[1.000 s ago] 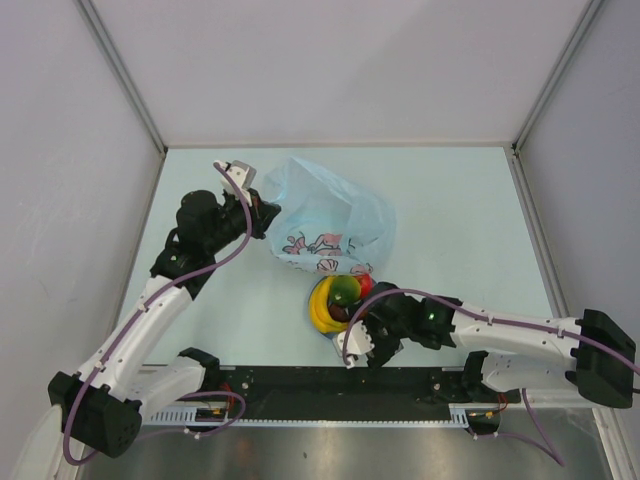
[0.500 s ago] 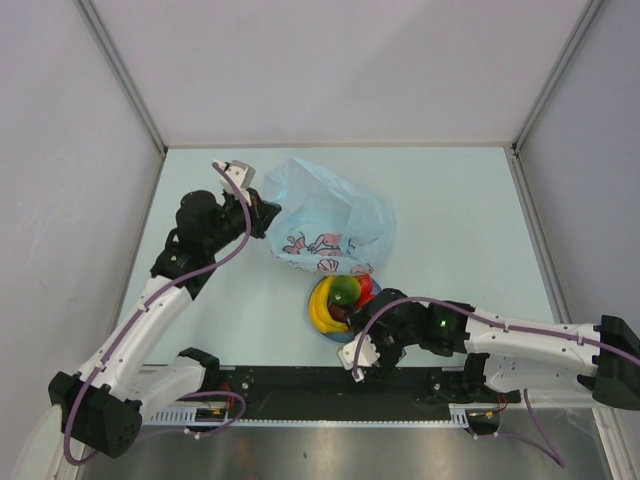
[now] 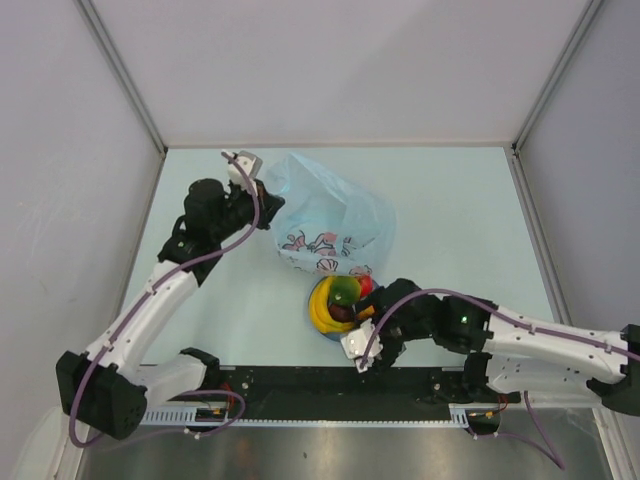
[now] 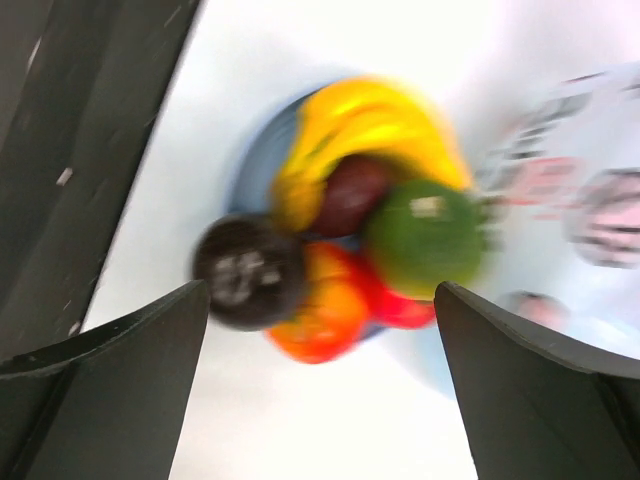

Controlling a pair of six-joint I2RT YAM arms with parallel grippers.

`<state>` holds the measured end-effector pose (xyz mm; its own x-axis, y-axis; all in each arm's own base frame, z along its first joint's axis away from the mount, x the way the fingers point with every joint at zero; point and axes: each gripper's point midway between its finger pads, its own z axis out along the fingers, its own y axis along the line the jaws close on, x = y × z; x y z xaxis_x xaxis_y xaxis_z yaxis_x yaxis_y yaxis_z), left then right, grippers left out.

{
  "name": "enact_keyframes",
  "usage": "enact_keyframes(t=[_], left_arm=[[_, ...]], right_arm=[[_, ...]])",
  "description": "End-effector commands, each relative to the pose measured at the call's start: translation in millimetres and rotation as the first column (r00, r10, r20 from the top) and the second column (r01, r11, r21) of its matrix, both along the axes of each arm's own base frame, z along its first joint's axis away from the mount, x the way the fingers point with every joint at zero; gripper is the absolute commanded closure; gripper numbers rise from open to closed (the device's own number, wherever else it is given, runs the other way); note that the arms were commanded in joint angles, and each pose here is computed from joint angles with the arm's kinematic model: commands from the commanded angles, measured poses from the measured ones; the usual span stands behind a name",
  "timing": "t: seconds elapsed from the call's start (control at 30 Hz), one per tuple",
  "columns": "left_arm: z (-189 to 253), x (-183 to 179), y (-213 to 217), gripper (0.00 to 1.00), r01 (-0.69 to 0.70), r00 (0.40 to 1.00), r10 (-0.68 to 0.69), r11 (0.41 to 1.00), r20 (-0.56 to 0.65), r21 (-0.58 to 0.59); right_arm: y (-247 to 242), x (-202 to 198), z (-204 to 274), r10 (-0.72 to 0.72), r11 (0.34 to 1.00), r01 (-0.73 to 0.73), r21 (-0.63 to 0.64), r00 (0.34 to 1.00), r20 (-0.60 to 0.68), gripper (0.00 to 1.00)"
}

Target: Take the fake fruits out of the plastic bag

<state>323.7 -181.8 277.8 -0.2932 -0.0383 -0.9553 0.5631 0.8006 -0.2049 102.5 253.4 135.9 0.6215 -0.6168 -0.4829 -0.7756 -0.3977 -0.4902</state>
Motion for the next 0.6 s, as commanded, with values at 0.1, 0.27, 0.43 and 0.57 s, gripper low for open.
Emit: enact_keyframes(t=[0.1, 0.27, 0.43, 0.57], left_arm=[[74.0, 84.4, 11.3, 1.00, -0.169, 0.966, 0.151, 0.983, 0.209, 0.072], [149.7, 137.3, 59.5, 1.00, -0.401, 0.864, 0.378, 0.916, 0.333, 0.002], [188.7, 142.0, 106.5, 1.00, -0.524, 0.772, 0.485, 0.851, 0.410, -0.019], [161.6, 124.8, 137.2, 1.00, -0.577, 0.765, 0.532, 0.816, 0.362, 0.021]], right_arm=[[5.0, 36.2, 89.2, -0.220, 0.948, 0.215, 0.234, 0.975, -0.004, 0.00], [-23.0, 99.5, 106.2, -0.528, 0.803, 0.507, 0.313, 0.849, -0.020, 0.00], [-67.5, 153.1, 99.2, -0.761, 0.560, 0.764, 0.321, 0.627, -0.164, 0.00], [-86.6, 170.4, 81.6, -0.826, 0.423, 0.868, 0.260, 0.488, -0.282, 0.00]])
